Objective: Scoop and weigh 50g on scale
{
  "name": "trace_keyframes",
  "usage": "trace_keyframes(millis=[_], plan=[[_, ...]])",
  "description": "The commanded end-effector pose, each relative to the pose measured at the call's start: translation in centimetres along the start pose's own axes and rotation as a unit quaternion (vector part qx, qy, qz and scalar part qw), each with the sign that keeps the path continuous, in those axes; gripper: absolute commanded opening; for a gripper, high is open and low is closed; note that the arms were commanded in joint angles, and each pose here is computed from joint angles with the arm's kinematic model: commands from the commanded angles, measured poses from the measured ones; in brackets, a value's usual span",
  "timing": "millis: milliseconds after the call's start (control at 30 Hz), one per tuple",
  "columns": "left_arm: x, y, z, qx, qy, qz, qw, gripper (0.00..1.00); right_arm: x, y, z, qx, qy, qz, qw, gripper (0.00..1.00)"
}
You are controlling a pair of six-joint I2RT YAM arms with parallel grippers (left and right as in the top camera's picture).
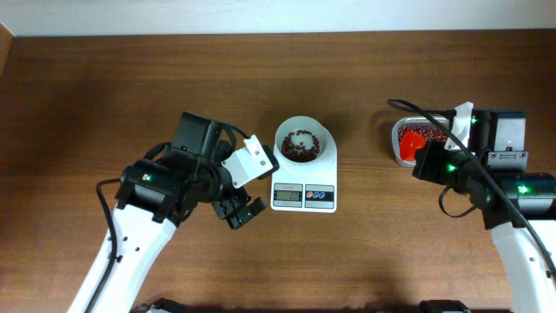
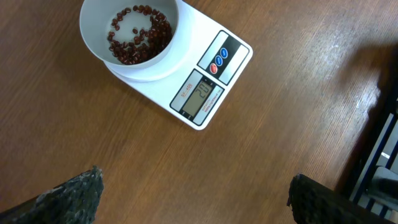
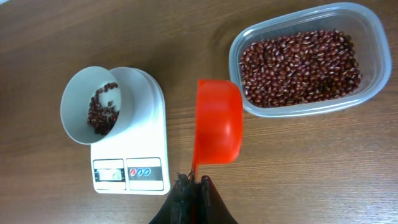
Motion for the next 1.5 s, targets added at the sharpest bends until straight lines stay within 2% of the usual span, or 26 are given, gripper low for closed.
trace_keyframes(millis=[0,167,333,533,567,833,1000,1100,1467], plan=[[0.0,0.5,-0.6,-0.013,0.005,0.002,1.0,0.99,-0.6,0.3,0.3,-0.002,-0.017,-0.001,1.0,0.04],[0.0,0.5,-0.6,-0.013,0.005,0.002,1.0,0.99,-1.3,-0.3,2.2,0.034,-0.032,0.004,0.999,0.04],[0.0,0.5,-0.6,-0.013,0.005,0.002,1.0,0.99,-3.2,-1.4,1.9,0.06,-0.08,-0.091,0.991,0.04],[0.0,0.5,-0.6,-0.013,0.005,0.002,1.0,0.99,-5.5,2.9,1.7,-0.03,-0.175,-0.114,0.977,0.04],[0.0,0.5,-0.6,-0.013,0.005,0.002,1.0,0.99,-6.3,3.3,2.1,-0.031,-0.198,-0.114,0.973,0.04],[0.0,0.5,-0.6,-0.013,0.005,0.002,1.0,0.99,-8.3,3.0,9.5,0.037,-0.224,-0.114,0.967,0.04],[0.0,0.5,-0.6,-0.013,0.005,0.002,1.0,0.99,-10.0,4.3,10.6,0.018,-0.278,-0.12,0.953,0.04],[0.0,0.5,-0.6,-0.013,0.005,0.002,1.0,0.99,-10.0,4.4,10.6,0.026,-0.277,-0.152,0.948,0.04],[0.0,0.5,-0.6,-0.013,0.005,0.002,1.0,0.99,-10.2,4.6,12.2,0.027,-0.277,-0.155,0.948,0.04]])
Point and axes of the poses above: each gripper's point midway between its finger pads, its own z axis out along the fingers, its own x axis along the line the jaws close on, y = z × x, the point moved 1 cm from there along -z, back along the fingers, and after that the axes turned 6 degrees about z, right-handed, at the moved point
